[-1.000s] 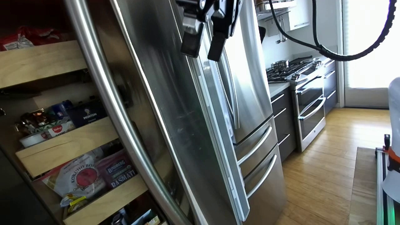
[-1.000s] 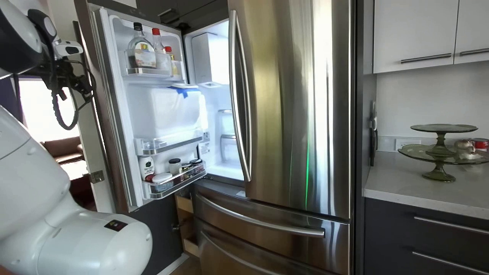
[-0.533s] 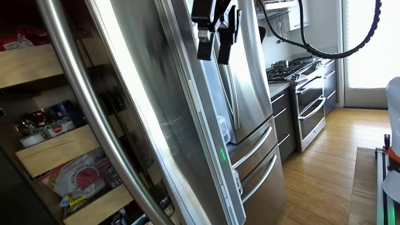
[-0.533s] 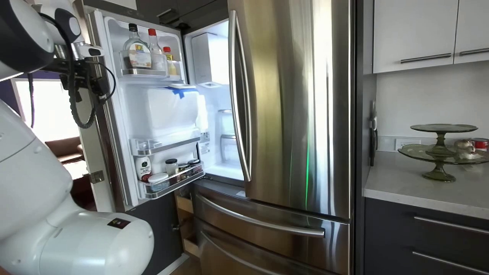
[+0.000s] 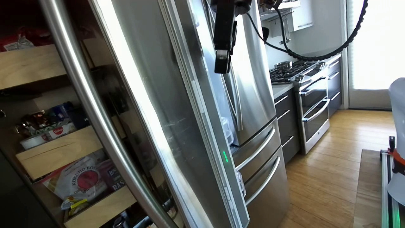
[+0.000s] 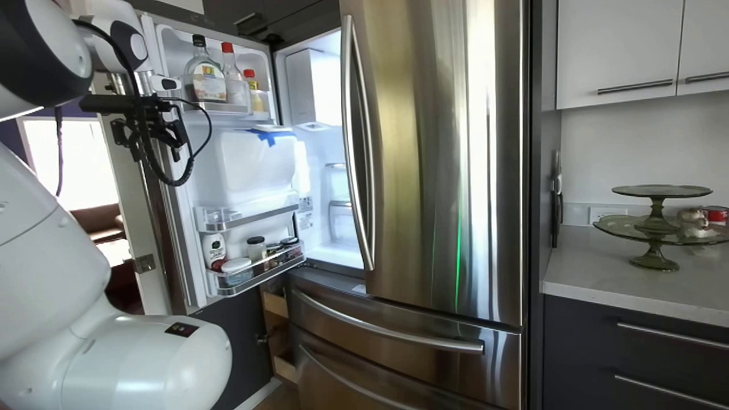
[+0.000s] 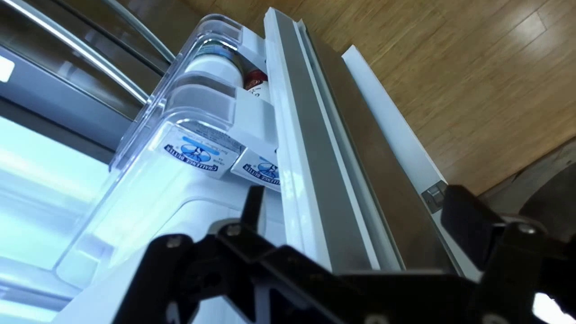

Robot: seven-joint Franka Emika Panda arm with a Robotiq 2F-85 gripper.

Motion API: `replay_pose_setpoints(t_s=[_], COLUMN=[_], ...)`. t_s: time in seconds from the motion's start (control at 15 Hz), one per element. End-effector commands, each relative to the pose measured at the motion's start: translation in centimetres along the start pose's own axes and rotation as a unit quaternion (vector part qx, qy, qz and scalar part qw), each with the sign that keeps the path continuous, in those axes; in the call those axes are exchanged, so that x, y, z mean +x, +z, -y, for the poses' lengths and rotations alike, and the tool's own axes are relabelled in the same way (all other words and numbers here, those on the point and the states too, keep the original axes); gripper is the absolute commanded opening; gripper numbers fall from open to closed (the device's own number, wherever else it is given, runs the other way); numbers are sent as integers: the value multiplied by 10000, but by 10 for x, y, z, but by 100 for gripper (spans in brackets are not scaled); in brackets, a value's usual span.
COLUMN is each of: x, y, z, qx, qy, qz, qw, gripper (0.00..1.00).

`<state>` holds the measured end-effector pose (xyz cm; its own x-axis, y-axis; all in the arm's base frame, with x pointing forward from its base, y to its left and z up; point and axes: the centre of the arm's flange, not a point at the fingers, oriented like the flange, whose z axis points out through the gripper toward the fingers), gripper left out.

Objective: Open the fridge door

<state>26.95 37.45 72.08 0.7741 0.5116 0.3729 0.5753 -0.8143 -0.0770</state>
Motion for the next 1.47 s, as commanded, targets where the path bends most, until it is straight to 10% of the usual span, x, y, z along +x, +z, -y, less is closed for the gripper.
replay_pose_setpoints(t_s=[0.0,1.4], x=[-6,34], y=[10,35], z=[-14,39], qx=[-64,1218], qy=[-525,-802], qz=[-256,-1334], qw=[9983,9803], gripper=[100,100])
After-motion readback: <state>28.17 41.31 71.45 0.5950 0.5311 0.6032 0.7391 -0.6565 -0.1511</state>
